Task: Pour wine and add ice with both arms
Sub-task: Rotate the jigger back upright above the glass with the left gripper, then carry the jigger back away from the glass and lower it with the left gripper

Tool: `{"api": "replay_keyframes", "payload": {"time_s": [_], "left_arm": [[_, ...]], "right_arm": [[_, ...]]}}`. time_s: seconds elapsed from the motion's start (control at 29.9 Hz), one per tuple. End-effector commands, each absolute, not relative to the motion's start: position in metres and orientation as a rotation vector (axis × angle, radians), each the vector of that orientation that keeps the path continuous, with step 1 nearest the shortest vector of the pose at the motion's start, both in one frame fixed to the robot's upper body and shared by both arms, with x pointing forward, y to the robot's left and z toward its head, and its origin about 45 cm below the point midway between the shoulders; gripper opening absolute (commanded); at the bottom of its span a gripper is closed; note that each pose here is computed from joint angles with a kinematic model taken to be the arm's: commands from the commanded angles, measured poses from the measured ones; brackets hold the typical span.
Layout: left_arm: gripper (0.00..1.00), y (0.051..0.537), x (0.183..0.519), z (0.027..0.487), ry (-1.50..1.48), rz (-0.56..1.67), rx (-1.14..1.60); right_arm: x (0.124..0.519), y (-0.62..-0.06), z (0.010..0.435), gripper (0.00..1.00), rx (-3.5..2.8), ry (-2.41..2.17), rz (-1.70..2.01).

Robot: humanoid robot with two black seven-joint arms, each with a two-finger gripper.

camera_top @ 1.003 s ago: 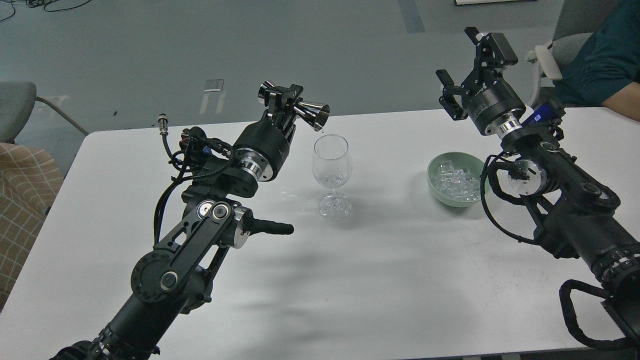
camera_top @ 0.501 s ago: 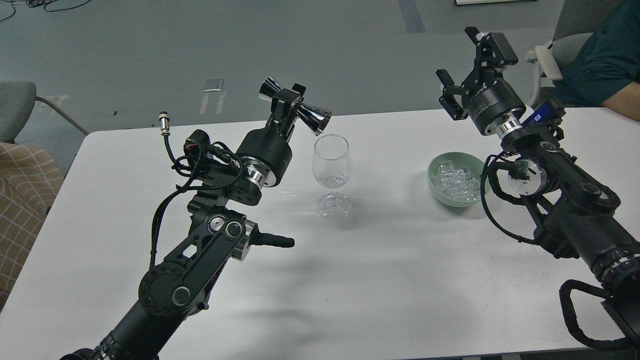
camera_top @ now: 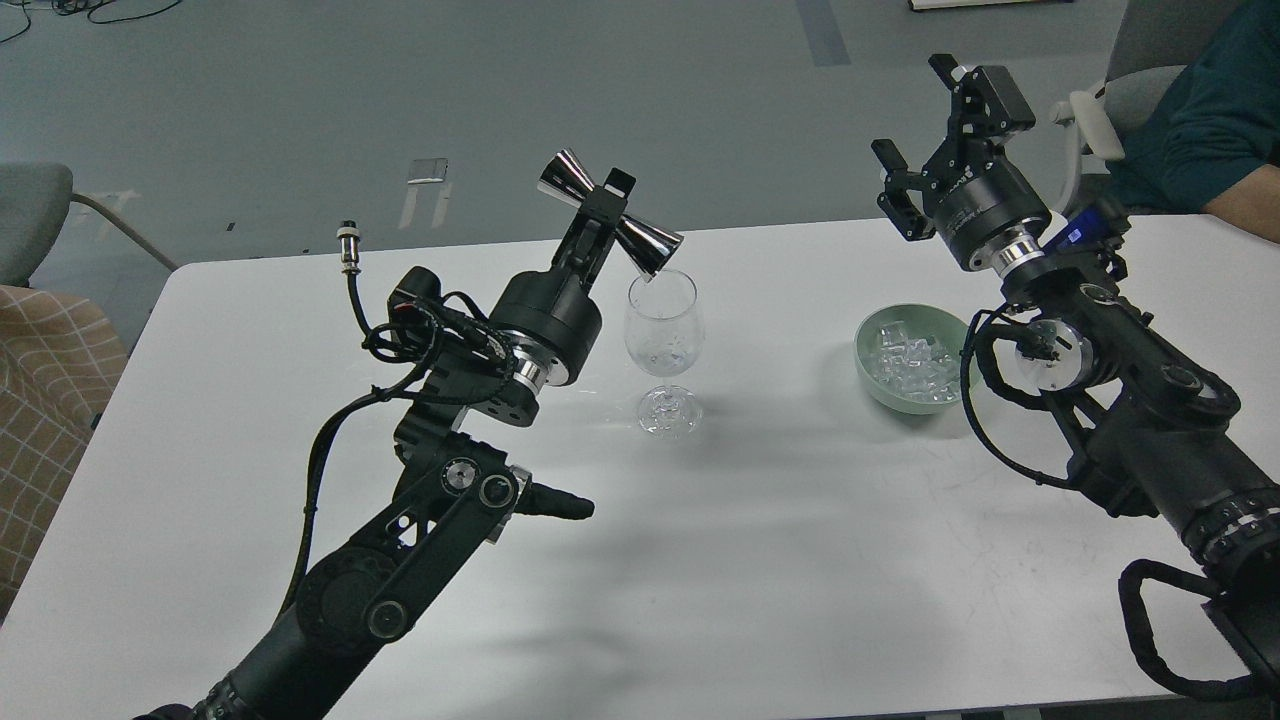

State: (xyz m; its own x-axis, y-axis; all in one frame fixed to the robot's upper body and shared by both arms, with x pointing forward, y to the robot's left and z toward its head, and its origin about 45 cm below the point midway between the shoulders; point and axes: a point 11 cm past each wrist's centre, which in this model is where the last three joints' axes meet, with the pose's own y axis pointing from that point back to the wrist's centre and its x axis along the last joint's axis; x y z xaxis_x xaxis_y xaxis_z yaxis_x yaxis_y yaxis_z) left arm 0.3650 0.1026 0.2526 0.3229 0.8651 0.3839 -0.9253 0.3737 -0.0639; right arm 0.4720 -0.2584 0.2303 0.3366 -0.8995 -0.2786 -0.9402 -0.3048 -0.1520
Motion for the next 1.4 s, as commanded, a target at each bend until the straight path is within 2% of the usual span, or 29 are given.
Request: {"api": "replay_keyframes", "payload": {"time_s": [0.0,0.17,0.43,0.74,0.9,1.17,1.37], "left_arm": [[0.0,0.104,0.366,0.252,-0.384,1.191,0.181],[0.0,0.112,0.372,0.251,-0.321,1.237,0.179],[0.0,0.141,0.389,0.252,0.125,1.375,0.083],[0.0,0.184,0.401,0.294,0.568,1.354,-0.288],[0.0,0.226,0.402,0.308,0.809,1.318,-0.553],[0.0,0.284,0.382,0.275,1.068,1.33,-0.774],[0.0,0.301,0.362,0.242,1.118,1.35,-0.795]], "right_arm": [[0.472,-0.258,0.23,1.0,-2.321,1.647,0.204],[0.471,-0.257,0.229,1.0,-2.321,1.644,0.208],[0.471,-0.255,0.229,1.0,-2.321,1.641,0.211],[0.471,-0.256,0.229,1.0,-2.318,1.645,0.209],[0.471,-0.257,0.229,1.0,-2.318,1.648,0.208],[0.471,-0.257,0.228,1.0,-2.318,1.648,0.211],[0.471,-0.254,0.227,1.0,-2.321,1.643,0.214]]}}
